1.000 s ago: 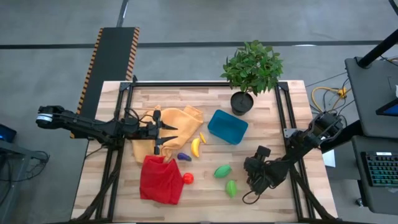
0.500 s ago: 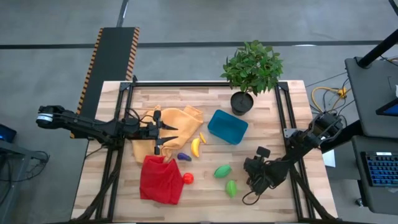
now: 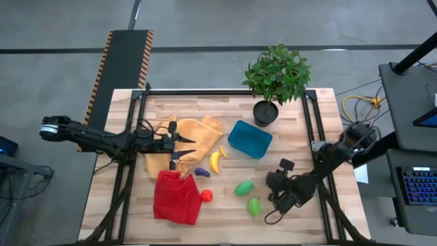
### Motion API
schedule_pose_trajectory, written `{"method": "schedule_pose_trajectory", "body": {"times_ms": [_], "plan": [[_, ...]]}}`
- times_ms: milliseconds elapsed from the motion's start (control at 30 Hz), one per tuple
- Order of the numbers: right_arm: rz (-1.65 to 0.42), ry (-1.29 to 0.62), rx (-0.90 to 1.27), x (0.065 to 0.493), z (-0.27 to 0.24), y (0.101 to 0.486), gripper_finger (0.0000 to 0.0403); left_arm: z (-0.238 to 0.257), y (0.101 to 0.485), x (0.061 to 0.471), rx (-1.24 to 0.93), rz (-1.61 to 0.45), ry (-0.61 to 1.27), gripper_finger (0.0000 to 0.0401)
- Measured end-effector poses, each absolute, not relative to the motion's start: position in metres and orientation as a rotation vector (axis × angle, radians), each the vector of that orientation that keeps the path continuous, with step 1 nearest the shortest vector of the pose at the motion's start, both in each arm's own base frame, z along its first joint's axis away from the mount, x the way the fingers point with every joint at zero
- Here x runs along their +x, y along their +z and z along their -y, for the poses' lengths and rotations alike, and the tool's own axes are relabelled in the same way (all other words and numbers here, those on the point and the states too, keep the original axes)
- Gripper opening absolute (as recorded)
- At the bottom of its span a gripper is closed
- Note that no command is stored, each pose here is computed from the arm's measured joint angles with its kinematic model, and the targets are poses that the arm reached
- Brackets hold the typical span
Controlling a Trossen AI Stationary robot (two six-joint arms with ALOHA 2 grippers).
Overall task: Pick and placing Produce into tupperware
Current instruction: Put the top pink peach into the blue bin
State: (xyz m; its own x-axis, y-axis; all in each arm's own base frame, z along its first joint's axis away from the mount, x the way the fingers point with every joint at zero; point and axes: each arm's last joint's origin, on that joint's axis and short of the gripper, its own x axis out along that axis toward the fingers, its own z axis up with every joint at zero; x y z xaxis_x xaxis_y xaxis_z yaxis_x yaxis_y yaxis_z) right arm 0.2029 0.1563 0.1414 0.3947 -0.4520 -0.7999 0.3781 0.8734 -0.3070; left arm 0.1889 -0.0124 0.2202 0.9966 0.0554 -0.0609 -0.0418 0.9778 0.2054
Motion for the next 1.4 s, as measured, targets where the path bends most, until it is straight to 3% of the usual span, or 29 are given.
{"method": "schedule_pose_trajectory", "body": {"times_ms": [300, 500, 767, 967, 1400], "plan": [[-0.705, -0.699, -0.021, 0.212, -0.129, 0.188, 0.0064, 0.012, 0.22, 0.189, 0.205, -0.067, 0.049, 0.0132], [-0.607, -0.748, -0.006, 0.207, -0.101, 0.217, 0.0064, 0.012, 0.22, 0.189, 0.205, -0.067, 0.049, 0.0132], [-0.628, -0.731, 0.043, 0.188, -0.064, 0.238, 0.0064, 0.012, 0.22, 0.189, 0.205, -0.067, 0.049, 0.0132], [-0.658, -0.61, 0.12, 0.185, -0.04, 0.243, 0.0064, 0.012, 0.22, 0.189, 0.205, -0.067, 0.049, 0.0132], [-0.813, -0.644, 0.162, 0.202, 0.0, 0.216, 0.0064, 0.012, 0.22, 0.189, 0.205, -0.067, 0.049, 0.0132]]}}
